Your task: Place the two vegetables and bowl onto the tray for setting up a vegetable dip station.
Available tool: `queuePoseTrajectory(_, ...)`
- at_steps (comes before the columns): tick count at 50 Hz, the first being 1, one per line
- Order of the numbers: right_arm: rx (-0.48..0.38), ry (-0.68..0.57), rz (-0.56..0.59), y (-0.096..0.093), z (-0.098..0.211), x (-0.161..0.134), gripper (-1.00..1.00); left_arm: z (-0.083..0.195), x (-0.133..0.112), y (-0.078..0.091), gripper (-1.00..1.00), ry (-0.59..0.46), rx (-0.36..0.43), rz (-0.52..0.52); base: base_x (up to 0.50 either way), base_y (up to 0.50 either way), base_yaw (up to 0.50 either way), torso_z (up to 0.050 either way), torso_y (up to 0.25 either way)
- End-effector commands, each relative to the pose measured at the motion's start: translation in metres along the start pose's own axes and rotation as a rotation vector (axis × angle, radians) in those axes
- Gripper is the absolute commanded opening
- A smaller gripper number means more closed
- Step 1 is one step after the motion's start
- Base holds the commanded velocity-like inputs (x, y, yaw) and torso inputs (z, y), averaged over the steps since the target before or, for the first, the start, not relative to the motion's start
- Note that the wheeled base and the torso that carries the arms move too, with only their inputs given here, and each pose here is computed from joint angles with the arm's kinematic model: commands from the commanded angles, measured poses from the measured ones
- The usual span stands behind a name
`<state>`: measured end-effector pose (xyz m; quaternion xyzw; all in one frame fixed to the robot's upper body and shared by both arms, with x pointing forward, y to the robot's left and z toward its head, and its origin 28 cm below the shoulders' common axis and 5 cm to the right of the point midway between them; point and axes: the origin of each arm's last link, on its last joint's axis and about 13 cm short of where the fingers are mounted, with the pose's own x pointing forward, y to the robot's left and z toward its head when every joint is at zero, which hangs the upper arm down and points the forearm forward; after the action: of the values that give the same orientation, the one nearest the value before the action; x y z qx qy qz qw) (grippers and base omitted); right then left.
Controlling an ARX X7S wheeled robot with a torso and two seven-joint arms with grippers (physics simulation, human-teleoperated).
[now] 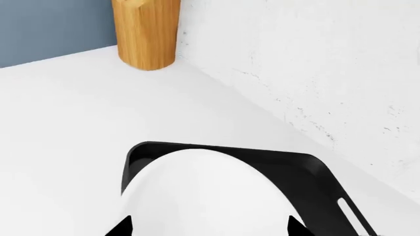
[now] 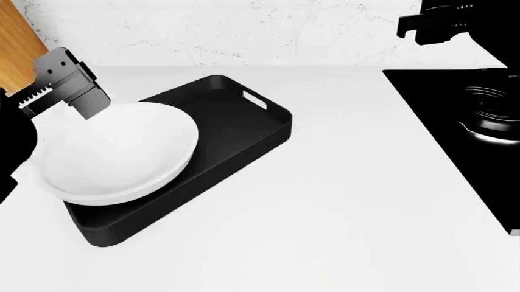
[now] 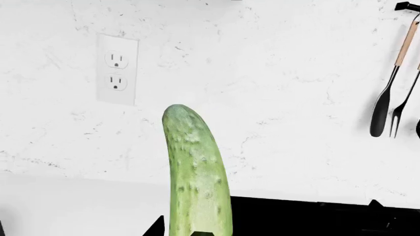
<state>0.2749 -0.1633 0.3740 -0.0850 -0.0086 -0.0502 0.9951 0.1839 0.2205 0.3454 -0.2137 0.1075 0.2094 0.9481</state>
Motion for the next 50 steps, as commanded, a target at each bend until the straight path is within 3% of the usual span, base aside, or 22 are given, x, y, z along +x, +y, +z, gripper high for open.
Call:
queuePoseTrajectory(1,-0.046,0.016,0.065,0.018,-0.005,0.011,-1.00,0.027,-0.010,0.002,1.00,-0.167,-0.010,0.007,0.00,0.00,0.00,0.000,0.000)
queuePoseTrajectory(12,-0.047,0.031,0.198,0.062,-0.010,0.042,-1.00,0.041,-0.019,0.001,1.00,-0.266,-0.010,-0.056,0.00,0.00,0.00,0.000,0.000)
queuePoseTrajectory(25,0.005,0.077,0.285,0.098,0.012,0.095,-1.00,0.040,-0.022,0.000,1.00,-0.270,-0.009,-0.079,0.00,0.00,0.00,0.000,0.000)
queuePoseTrajectory(33,-0.006,0.154,0.338,0.119,0.015,0.120,-1.00,0.039,-0.022,0.000,1.00,-0.259,-0.007,-0.082,0.00,0.00,0.00,0.000,0.000)
queuePoseTrajectory(50,-0.047,0.301,0.581,0.137,0.004,0.113,-1.00,0.035,-0.021,-0.002,1.00,-0.245,0.002,-0.089,0.00,0.00,0.00,0.000,0.000)
